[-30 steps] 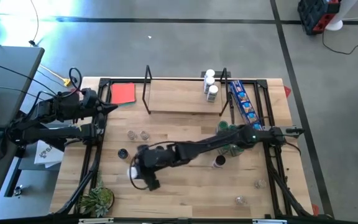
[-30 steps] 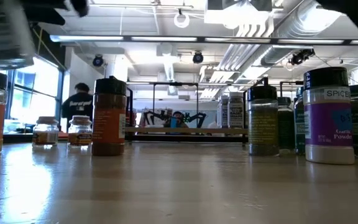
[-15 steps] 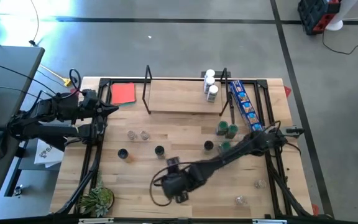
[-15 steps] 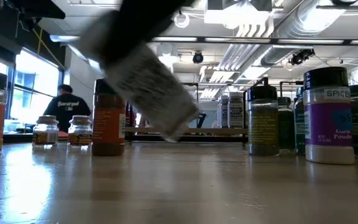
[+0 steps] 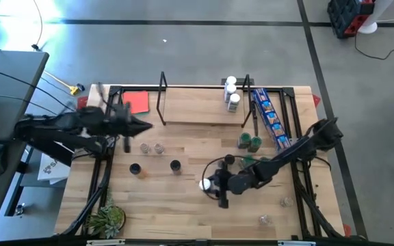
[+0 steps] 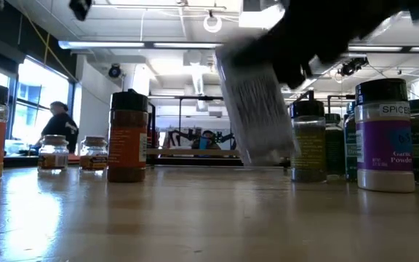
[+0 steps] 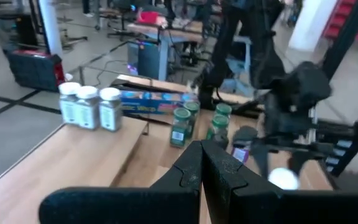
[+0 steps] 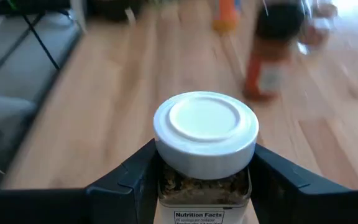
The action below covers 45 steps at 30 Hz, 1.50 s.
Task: Shelf spices
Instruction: Put the white seasoning bottle on the shelf aligned with the other white seasoning bottles
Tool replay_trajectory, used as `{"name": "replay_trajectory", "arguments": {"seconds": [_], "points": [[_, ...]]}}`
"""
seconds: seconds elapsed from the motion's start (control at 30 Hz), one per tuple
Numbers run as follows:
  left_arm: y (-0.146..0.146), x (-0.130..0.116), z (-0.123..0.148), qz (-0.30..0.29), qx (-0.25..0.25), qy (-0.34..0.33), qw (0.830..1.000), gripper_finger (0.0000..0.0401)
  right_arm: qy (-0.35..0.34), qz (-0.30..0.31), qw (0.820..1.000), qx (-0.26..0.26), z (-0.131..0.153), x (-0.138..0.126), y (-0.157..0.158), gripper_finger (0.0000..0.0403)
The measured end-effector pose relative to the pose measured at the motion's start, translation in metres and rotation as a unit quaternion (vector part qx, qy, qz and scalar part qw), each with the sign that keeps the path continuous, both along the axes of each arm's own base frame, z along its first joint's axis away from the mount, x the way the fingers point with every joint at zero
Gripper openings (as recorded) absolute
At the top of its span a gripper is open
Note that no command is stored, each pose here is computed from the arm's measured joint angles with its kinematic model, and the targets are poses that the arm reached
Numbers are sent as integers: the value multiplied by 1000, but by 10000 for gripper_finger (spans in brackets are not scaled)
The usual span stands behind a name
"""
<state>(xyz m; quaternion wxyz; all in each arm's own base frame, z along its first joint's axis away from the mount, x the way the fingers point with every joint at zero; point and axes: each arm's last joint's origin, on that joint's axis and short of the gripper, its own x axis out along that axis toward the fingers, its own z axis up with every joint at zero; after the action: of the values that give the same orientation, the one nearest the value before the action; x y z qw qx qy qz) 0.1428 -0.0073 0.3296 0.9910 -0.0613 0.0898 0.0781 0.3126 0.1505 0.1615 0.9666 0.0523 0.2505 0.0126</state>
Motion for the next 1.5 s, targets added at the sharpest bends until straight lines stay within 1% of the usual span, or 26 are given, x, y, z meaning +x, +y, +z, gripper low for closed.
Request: {"name": "replay_trajectory", "arguments": {"seconds": [0.03,0.1,0.23,0.37,0.5,0.7,0.77,0.83,0.97,1.07,1.17,1.27,1.33,1.5], "points": [[-3,11,-3,-3,5,5,1000,0,-5,0,1000,0,-6,-4,-3,183],[-11,30,-8,-8,16,10,1000,0,-31,-5,999,16,-9,-8,-8,183],[-24,61,-17,-18,30,5,999,0,-23,-6,1000,8,-22,-17,-14,183],[-33,81,-29,-25,34,15,999,0,-22,3,1000,0,-24,-19,-15,198],[-37,94,-42,-26,33,40,998,0,-15,4,1000,-4,-25,-20,-15,216],[-39,102,-52,-29,32,64,997,0,5,36,999,-24,-20,-14,-11,225],[-40,103,-54,-32,29,67,997,0,35,41,998,-36,-16,-9,-9,236],[-40,103,-55,-36,28,70,996,0,76,51,994,-60,-10,-5,-7,253],[-41,102,-55,-42,28,74,996,0,144,72,983,-89,14,8,-5,292],[-41,102,-55,-44,27,75,996,0,187,85,974,-92,37,15,-6,312],[-42,101,-57,-47,29,82,995,0,201,75,972,-92,56,20,-5,317],[-44,101,-58,-51,30,87,994,0,189,71,976,-87,68,25,-6,318],[-46,100,-58,-55,31,90,994,0,188,74,976,-80,70,27,-8,318],[-50,98,-59,-61,34,95,993,0,223,78,969,-79,53,33,-11,311]]}}
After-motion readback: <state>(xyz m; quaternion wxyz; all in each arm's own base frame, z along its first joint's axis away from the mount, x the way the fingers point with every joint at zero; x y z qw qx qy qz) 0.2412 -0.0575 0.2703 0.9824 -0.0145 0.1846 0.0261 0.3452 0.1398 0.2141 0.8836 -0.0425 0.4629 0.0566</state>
